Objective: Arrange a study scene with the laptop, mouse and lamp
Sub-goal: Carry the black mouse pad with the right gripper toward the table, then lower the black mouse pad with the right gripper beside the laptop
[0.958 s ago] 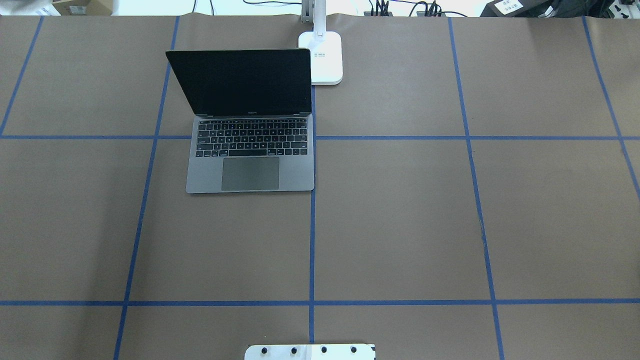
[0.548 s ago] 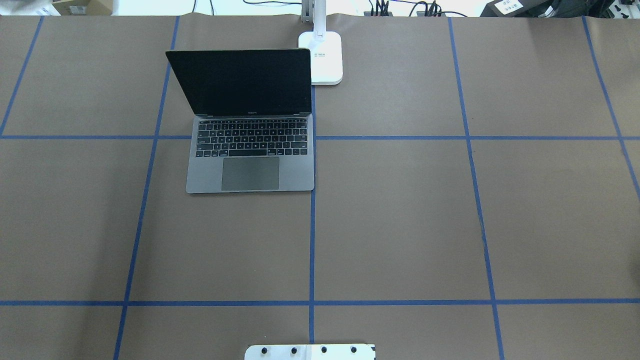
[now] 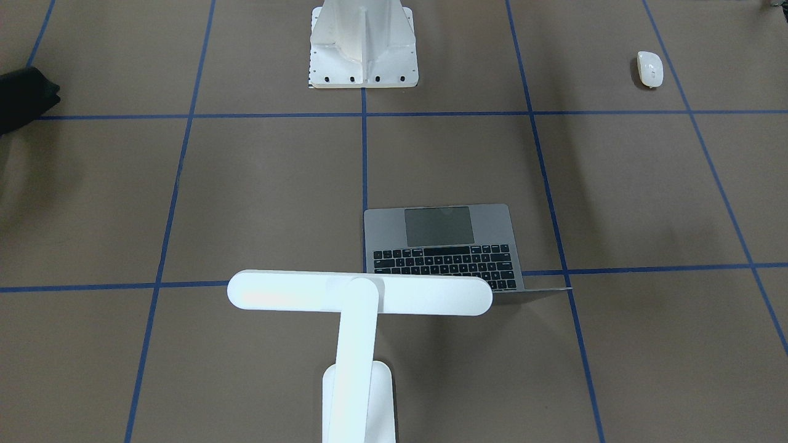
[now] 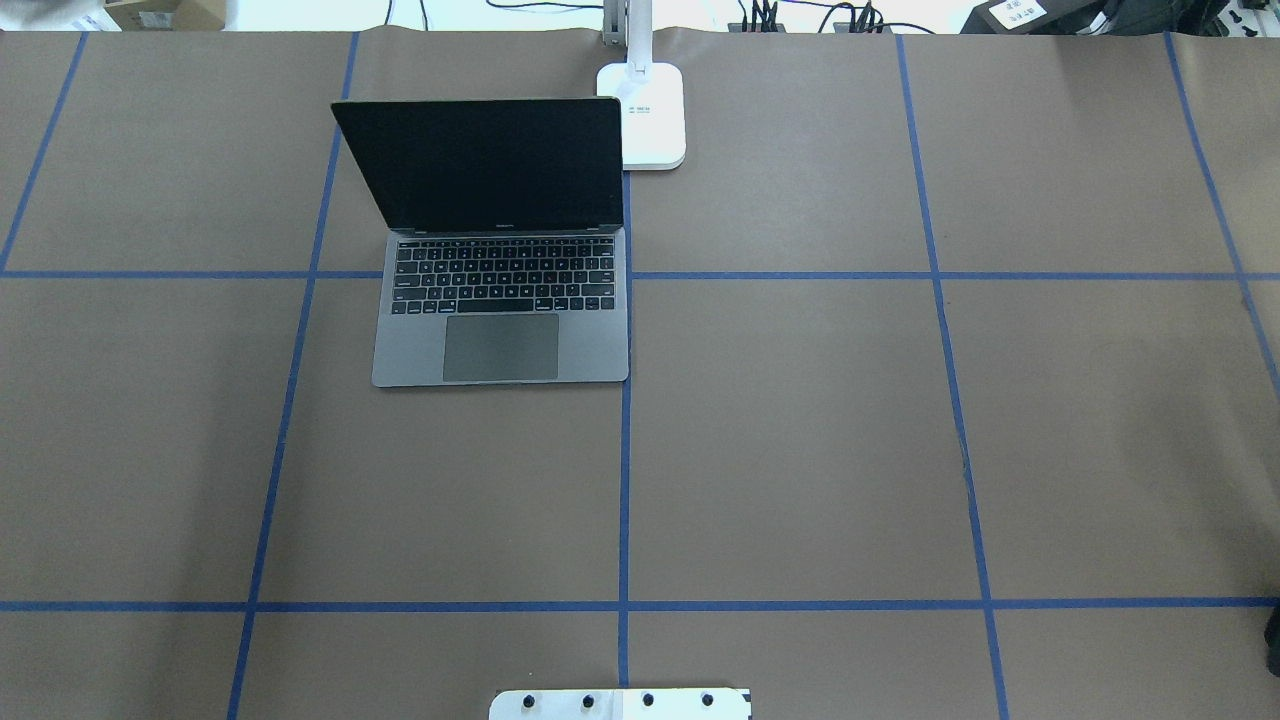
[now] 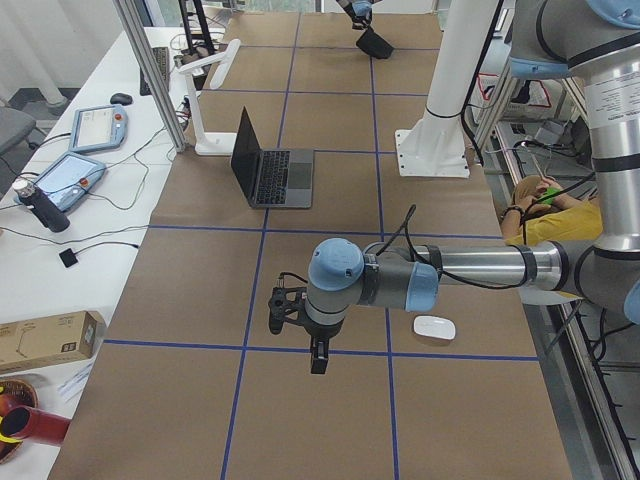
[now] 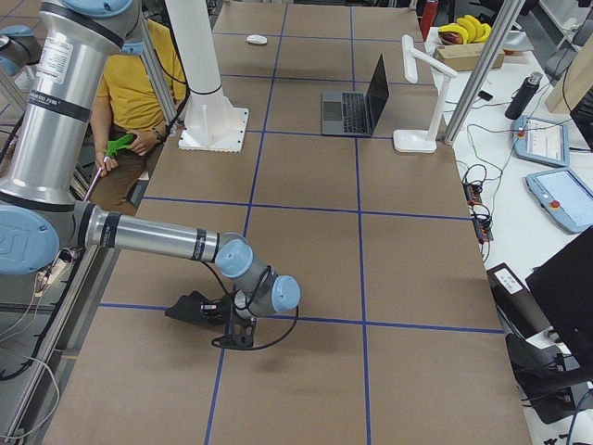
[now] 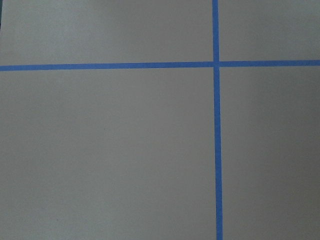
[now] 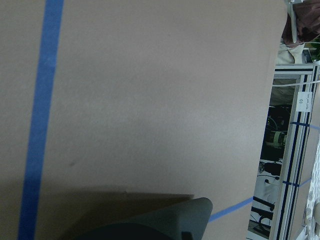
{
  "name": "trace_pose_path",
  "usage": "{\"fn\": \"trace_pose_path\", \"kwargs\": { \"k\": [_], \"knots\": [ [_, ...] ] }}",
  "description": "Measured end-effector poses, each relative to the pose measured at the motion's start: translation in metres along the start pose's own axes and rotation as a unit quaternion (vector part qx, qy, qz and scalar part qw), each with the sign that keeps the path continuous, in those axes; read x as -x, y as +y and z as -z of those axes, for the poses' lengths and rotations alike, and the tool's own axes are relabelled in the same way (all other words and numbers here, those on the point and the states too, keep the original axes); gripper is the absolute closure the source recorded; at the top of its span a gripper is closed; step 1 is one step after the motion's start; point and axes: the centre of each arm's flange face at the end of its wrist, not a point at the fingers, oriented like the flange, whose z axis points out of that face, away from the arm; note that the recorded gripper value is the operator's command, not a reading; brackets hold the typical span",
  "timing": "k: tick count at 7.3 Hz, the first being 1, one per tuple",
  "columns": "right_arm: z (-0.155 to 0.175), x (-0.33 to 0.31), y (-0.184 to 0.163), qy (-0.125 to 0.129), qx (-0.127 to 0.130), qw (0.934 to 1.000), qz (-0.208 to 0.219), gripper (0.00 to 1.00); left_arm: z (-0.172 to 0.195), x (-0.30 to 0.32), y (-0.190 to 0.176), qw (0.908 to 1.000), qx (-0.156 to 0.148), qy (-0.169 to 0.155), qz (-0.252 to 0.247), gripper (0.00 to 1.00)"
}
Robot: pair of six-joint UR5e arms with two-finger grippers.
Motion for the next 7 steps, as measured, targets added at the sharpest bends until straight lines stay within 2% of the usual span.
{"fn": "trace_pose_path", "kwargs": {
  "k": [3, 4, 6, 7],
  "knots": [
    [0.108, 0.054, 0.124, -0.094, -0.009, 0.9954, -0.012, 1.00, -0.003, 0.003, 0.001, 1.0000, 0.004, -0.001, 0.005, 0.00],
    [0.135, 0.073, 0.175, -0.114, -0.014, 0.9932, -0.020, 1.00, -0.004, 0.004, 0.001, 1.0000, 0.005, -0.001, 0.007, 0.00],
    [0.150, 0.108, 0.283, -0.132, -0.024, 0.9906, -0.030, 1.00, -0.005, 0.005, 0.001, 0.9999, 0.006, -0.002, 0.009, 0.00],
    [0.150, 0.118, 0.322, -0.147, -0.023, 0.9886, -0.024, 1.00, -0.006, 0.007, 0.002, 0.9999, 0.008, -0.002, 0.011, 0.00]
  ]
}}
